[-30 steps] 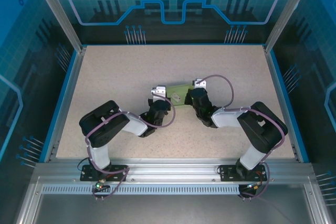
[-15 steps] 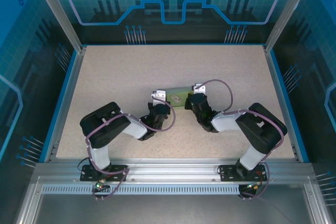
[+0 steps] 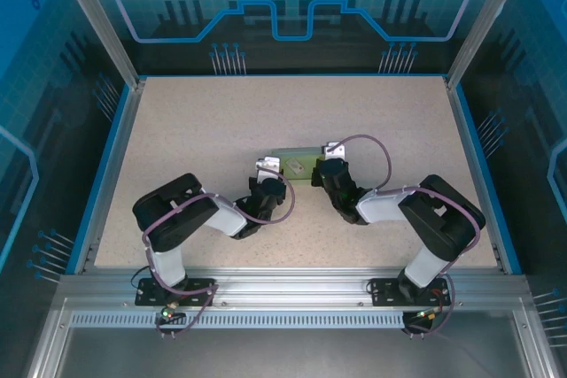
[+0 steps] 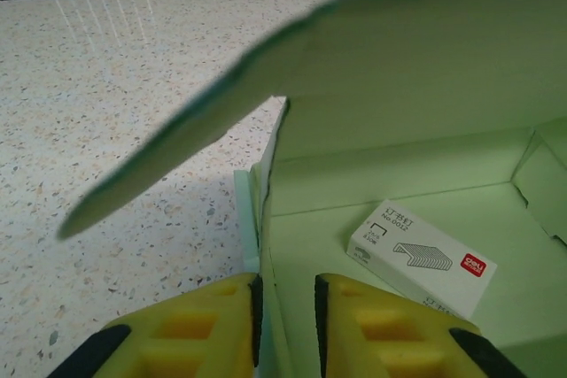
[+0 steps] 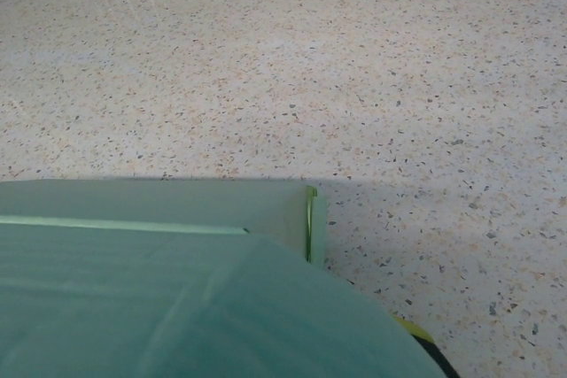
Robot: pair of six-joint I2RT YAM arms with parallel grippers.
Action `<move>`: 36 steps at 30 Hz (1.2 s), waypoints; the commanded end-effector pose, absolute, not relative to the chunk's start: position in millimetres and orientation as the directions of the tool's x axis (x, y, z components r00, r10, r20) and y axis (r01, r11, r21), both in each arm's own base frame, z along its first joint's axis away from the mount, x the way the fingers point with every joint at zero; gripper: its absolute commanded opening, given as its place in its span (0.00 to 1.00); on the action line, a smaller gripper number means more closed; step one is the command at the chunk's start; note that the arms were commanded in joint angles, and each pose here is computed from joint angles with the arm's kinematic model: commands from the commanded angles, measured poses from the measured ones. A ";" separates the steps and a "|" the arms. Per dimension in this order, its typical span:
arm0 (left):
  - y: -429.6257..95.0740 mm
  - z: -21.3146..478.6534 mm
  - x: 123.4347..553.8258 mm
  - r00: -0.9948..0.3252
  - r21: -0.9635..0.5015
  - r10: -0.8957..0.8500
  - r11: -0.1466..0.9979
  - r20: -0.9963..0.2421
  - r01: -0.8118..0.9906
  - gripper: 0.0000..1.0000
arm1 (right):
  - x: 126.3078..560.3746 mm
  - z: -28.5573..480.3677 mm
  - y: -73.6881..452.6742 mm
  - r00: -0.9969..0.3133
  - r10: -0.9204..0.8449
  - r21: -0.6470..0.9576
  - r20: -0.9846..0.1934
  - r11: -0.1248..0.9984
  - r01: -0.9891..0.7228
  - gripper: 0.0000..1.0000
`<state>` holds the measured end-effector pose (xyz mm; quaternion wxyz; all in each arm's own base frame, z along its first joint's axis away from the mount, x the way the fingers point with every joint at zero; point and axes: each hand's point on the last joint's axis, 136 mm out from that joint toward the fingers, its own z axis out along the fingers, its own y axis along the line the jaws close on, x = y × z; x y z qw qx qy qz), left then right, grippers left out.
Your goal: Fold the paper box
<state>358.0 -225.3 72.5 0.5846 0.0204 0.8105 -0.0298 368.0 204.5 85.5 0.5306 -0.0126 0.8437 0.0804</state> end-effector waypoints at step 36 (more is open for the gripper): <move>-227.0 206.6 365.1 -0.643 -0.263 -0.003 0.914 -0.766 0.309 0.56 | 368.6 88.3 213.0 -0.440 0.006 0.069 -0.898 0.989 -0.127 0.03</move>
